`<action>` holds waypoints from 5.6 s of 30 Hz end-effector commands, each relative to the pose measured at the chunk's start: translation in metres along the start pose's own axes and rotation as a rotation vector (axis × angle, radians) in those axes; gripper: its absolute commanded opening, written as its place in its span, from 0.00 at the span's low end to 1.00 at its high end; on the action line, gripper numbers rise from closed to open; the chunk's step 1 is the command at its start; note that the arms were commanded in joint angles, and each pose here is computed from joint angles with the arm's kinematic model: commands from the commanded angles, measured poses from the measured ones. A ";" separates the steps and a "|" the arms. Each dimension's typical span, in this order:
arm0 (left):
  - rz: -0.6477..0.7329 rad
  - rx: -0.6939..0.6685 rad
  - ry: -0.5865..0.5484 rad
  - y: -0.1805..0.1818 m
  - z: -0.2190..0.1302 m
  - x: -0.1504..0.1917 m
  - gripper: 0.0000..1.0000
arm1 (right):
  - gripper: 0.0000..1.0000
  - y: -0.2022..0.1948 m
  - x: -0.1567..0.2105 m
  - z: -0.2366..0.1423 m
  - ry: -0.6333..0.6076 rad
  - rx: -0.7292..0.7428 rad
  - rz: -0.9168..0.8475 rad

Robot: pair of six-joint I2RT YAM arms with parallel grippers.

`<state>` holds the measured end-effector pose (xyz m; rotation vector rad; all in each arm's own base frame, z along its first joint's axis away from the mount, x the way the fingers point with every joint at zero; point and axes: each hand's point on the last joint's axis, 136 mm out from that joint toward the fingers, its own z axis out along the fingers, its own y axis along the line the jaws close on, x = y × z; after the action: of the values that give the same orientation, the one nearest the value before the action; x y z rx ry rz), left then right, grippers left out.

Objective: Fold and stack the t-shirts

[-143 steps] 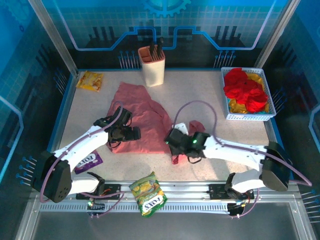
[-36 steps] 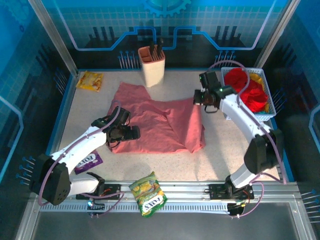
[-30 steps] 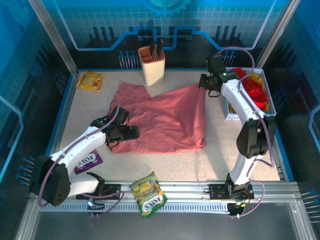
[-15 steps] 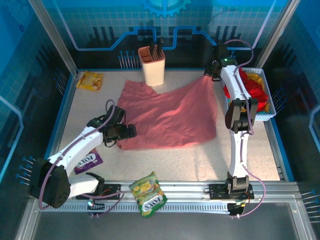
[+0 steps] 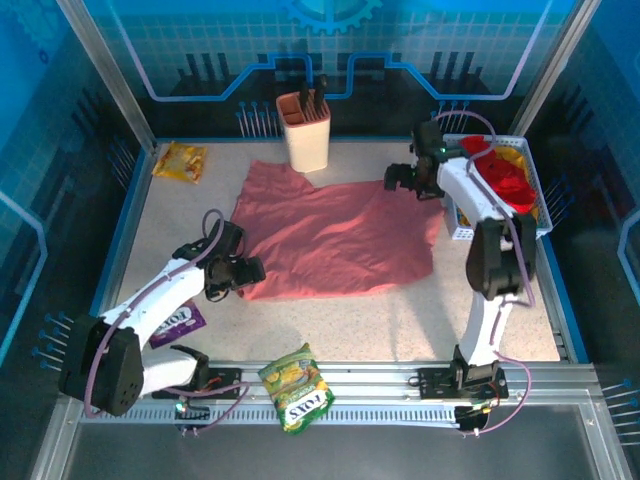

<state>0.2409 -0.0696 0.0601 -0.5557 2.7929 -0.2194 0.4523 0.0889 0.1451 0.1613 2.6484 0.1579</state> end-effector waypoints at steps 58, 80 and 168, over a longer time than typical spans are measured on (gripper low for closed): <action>0.011 0.061 -0.131 -0.060 -0.027 -0.154 0.03 | 0.00 0.008 0.033 0.021 0.142 -0.180 0.213; -0.034 0.102 -0.053 -0.042 0.006 -0.100 0.61 | 0.90 0.003 0.042 -0.005 -0.003 -0.243 0.179; 0.020 0.128 -0.178 -0.079 0.055 -0.187 0.47 | 0.83 0.008 0.149 0.003 0.074 -0.314 0.241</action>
<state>0.4297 -0.0731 0.0663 -0.4683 2.6922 -0.2854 0.3126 0.1091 0.0644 0.3916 2.6592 0.6496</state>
